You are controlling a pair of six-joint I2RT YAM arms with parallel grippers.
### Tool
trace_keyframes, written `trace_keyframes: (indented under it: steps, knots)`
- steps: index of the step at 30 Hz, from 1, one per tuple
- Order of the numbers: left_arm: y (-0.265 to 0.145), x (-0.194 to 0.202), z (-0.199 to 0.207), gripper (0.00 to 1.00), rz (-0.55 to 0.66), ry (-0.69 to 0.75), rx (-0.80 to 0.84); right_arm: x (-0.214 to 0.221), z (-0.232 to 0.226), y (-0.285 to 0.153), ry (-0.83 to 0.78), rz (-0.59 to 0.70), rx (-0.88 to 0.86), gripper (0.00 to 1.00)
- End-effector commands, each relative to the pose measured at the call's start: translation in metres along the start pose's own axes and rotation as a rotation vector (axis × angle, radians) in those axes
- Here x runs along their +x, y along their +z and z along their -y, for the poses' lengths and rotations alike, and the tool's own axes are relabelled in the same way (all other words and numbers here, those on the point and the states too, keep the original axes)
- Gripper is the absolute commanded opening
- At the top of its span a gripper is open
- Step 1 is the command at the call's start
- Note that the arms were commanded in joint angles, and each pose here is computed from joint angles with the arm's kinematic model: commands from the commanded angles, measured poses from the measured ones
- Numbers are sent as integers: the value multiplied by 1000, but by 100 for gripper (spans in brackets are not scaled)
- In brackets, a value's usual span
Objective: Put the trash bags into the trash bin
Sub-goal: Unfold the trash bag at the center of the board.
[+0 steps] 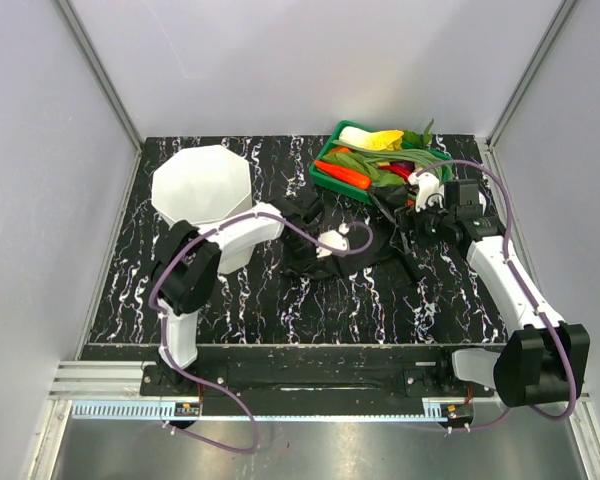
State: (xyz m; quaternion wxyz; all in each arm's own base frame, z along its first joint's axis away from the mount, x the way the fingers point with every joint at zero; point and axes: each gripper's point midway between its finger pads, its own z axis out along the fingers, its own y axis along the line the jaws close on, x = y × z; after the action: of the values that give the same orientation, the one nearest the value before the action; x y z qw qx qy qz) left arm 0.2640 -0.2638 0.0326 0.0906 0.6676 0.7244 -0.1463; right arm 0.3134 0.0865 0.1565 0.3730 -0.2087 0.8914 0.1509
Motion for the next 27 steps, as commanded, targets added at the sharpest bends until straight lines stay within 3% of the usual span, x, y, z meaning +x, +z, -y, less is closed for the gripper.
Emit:
trace_keyframes:
  steps: [1, 6, 10, 20, 27]
  knots:
    - [-89, -83, 20, 0, 322, -6, 92, -31, -36, -11, -80, 119, -211, 79]
    - [-164, -139, 29, 0, 550, -35, 182, -48, -64, -26, -122, 197, -362, 80]
    - [-197, -159, 27, 0, 644, -109, 230, -63, -83, -45, -150, 248, -464, 84]
    - [-203, -166, 31, 0, 649, -168, 296, -103, -89, -57, -256, 325, -465, 93]
    - [-206, -170, 27, 0, 653, -179, 282, -88, -116, -44, -308, 277, -497, 94]
